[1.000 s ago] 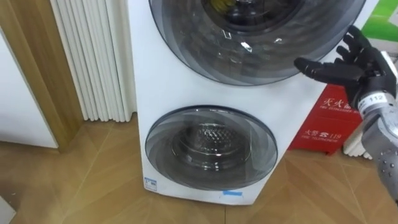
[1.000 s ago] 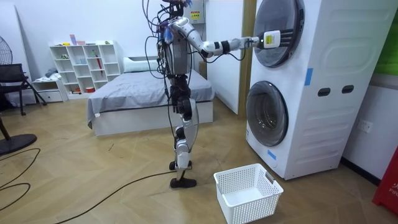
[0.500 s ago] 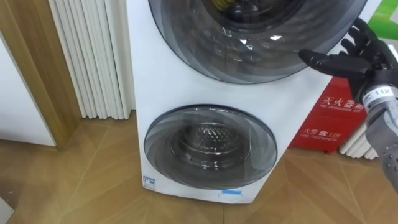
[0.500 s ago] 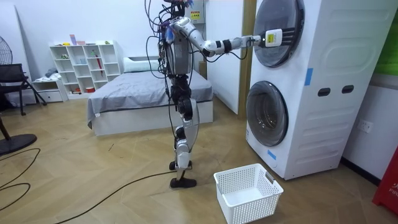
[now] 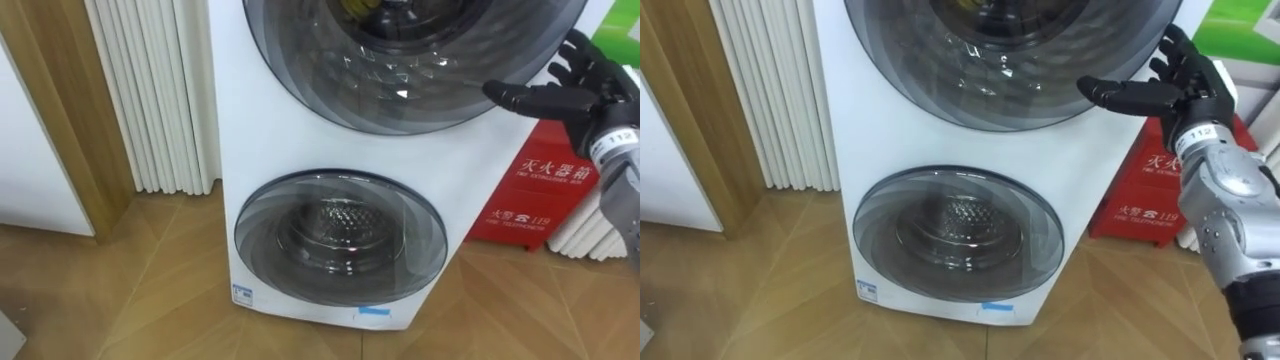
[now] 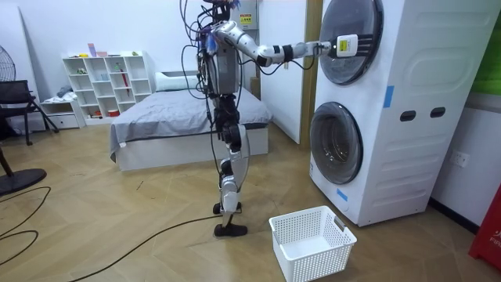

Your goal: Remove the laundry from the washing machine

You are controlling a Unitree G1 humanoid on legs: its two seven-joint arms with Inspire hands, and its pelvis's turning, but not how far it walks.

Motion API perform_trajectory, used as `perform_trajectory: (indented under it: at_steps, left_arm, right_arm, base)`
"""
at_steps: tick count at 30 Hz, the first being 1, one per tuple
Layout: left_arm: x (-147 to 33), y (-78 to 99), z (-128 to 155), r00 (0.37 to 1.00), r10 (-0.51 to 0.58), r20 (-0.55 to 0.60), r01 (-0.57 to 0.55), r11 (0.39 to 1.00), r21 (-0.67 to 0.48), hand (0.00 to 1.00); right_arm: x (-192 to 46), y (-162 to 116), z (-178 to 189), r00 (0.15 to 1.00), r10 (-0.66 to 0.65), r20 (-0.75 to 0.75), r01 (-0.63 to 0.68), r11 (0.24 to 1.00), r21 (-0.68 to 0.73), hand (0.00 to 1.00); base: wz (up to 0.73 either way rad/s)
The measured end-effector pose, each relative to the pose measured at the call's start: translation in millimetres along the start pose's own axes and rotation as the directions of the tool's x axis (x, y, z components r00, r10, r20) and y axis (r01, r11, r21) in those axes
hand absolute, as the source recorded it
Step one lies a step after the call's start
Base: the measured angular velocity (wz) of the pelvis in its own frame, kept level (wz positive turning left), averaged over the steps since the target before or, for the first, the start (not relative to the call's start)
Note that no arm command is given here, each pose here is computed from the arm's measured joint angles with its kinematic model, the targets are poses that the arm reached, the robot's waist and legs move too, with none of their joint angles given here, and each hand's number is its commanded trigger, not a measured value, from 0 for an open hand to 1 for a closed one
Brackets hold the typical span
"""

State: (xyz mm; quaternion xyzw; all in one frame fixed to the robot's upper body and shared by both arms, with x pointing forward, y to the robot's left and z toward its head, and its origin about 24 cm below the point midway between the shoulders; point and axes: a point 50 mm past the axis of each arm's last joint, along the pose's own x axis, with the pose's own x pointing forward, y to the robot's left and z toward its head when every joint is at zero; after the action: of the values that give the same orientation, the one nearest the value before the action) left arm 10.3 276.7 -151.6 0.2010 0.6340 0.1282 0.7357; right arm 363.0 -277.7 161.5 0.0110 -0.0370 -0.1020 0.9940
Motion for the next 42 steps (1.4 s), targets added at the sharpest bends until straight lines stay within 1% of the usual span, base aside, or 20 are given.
perform_trajectory:
  at_steps: [4,7,12,18,29,33,42]
  left_arm:
    - [-0.1,-0.2,-3.0,1.0,-0.001,-0.012,0.001,1.0,0.002,0.0]
    - [0.0,1.0,-2.5,1.0,0.004,-0.011,-0.004,1.0,0.002,0.0]
    - [0.4,4.8,-2.0,1.0,0.012,-0.011,-0.012,1.0,0.003,0.0]
    - [0.2,4.1,-3.4,1.0,0.001,-0.016,-0.001,1.0,0.004,0.0]
    - [0.3,5.6,-3.5,1.0,0.003,-0.015,-0.003,1.0,0.005,0.0]
    - [0.7,8.6,-2.8,1.0,0.011,-0.012,-0.011,1.0,0.007,0.0]
    - [0.7,8.9,-3.1,1.0,0.014,-0.012,-0.014,1.0,0.007,0.0]
  right_arm:
    - [2.6,-3.7,-0.7,1.0,-0.006,-0.013,0.006,1.0,0.001,0.0]
    - [3.1,-11.4,-1.5,1.0,-0.015,-0.026,0.015,1.0,-0.012,0.0]
    - [3.1,-24.6,-4.4,0.997,-0.066,-0.045,0.066,0.998,0.0,0.0]
    - [2.2,-32.6,-12.4,0.991,-0.104,-0.082,0.104,0.995,0.0,0.0]
    - [1.8,-35.5,-14.4,0.989,-0.117,-0.091,0.117,0.993,-0.004,0.0]
    - [1.4,-41.5,-12.6,0.987,-0.134,-0.092,0.133,0.991,-0.013,0.0]
    - [0.2,-48.1,-16.8,0.981,-0.157,-0.113,0.155,0.988,-0.023,0.0]
  base:
    - [0.04]
    - [0.08]
    - [0.12]
    - [0.01]
    - [0.0]
    - [0.02]
    - [0.0]
